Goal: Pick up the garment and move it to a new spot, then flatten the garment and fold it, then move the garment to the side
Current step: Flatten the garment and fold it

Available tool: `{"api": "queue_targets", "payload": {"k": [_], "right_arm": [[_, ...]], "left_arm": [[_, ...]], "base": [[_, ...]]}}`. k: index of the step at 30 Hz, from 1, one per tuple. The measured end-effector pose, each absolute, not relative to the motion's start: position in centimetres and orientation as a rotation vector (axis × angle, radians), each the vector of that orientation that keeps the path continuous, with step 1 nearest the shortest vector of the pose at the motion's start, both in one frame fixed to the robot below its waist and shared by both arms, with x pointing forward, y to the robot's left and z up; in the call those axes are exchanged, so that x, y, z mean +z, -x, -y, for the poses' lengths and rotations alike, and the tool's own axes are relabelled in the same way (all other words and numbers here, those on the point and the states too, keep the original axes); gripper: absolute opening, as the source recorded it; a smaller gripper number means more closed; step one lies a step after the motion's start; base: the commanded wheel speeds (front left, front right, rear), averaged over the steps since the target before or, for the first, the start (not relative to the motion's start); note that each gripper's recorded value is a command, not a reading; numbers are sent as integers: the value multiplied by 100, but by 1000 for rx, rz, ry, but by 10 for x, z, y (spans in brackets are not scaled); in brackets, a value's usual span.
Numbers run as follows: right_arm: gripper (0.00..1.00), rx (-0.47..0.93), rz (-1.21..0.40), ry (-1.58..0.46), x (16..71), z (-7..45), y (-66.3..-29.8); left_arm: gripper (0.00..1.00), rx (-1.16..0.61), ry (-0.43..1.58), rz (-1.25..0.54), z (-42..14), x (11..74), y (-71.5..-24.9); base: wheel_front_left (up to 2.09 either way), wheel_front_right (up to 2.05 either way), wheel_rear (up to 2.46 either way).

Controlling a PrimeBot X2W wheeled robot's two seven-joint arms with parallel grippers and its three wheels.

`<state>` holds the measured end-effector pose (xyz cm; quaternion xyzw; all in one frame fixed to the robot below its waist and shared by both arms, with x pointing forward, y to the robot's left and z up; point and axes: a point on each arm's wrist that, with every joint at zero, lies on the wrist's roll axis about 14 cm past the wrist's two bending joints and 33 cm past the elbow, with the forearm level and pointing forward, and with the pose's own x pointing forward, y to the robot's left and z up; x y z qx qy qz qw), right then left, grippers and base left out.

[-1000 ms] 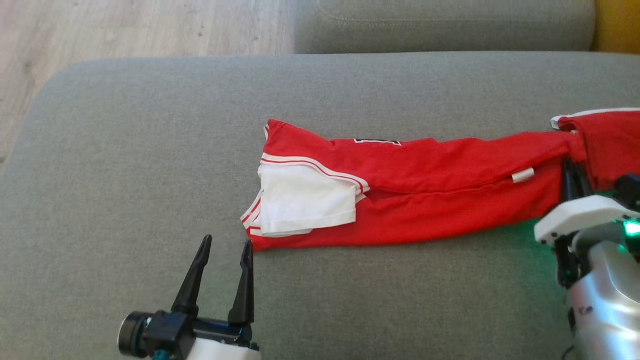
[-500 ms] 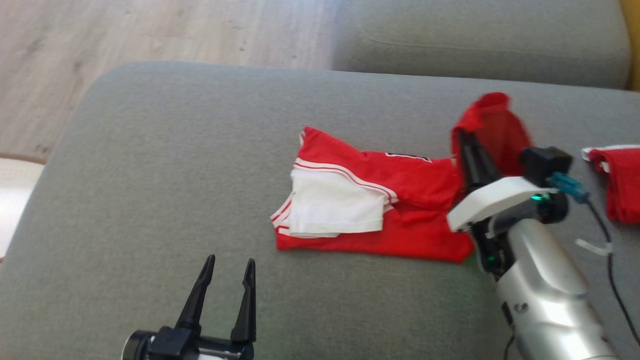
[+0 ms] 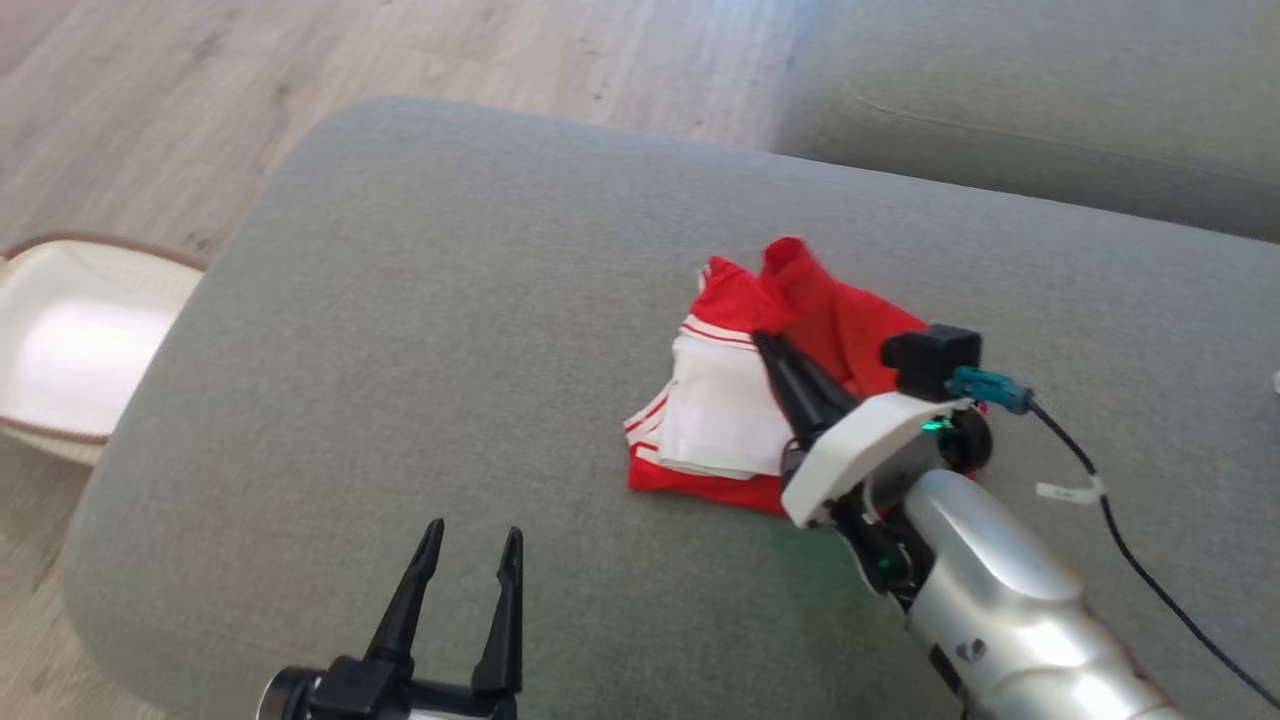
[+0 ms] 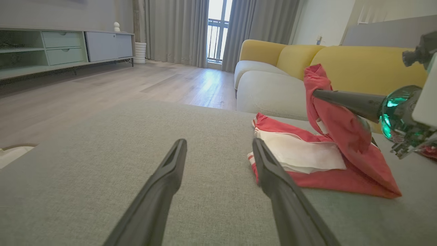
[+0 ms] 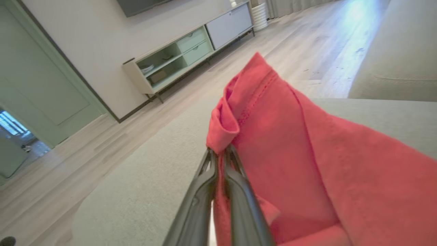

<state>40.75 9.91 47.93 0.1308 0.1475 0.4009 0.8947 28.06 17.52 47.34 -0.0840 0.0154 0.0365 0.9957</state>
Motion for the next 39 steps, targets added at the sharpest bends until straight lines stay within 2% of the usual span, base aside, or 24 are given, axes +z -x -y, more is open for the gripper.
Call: {"api": "queue_targets", "payload": {"k": [2, 3, 4, 10, 14, 22, 27, 28, 29, 39], "right_arm": [[0, 872, -321, -274, 480, -112, -402], [55, 890, -325, -270, 480, -117, -400], [100, 905, -327, -272, 480, -122, -398], [100, 944, -301, -312, 490, -133, -390], [100, 917, -254, -340, 498, -123, -393], [100, 753, -146, -314, 511, -65, -422], [100, 670, -176, -263, 482, -22, -412], [73, 663, -193, -256, 474, -17, -407], [0, 661, -211, -247, 466, -14, -403], [0, 768, -374, -61, 419, -27, -388]], "left_arm": [[100, 86, 172, -32, -178, 473, -278], [100, 93, 173, -33, -179, 472, -277], [100, 98, 173, -34, -180, 472, -276], [100, 94, 174, -37, -179, 471, -277], [100, 65, 175, -34, -172, 472, -282], [100, -1, 178, -49, -155, 469, -287], [100, -26, 176, -49, -149, 469, -293], [100, -28, 176, -51, -148, 469, -293], [100, -30, 176, -54, -147, 468, -294], [100, 4, 180, -75, -155, 462, -291]], "base": [[0, 0, 0], [0, 0, 0], [0, 0, 0], [0, 0, 0], [0, 0, 0], [0, 0, 0], [0, 0, 0], [0, 0, 0], [0, 0, 0], [0, 0, 0]]}}
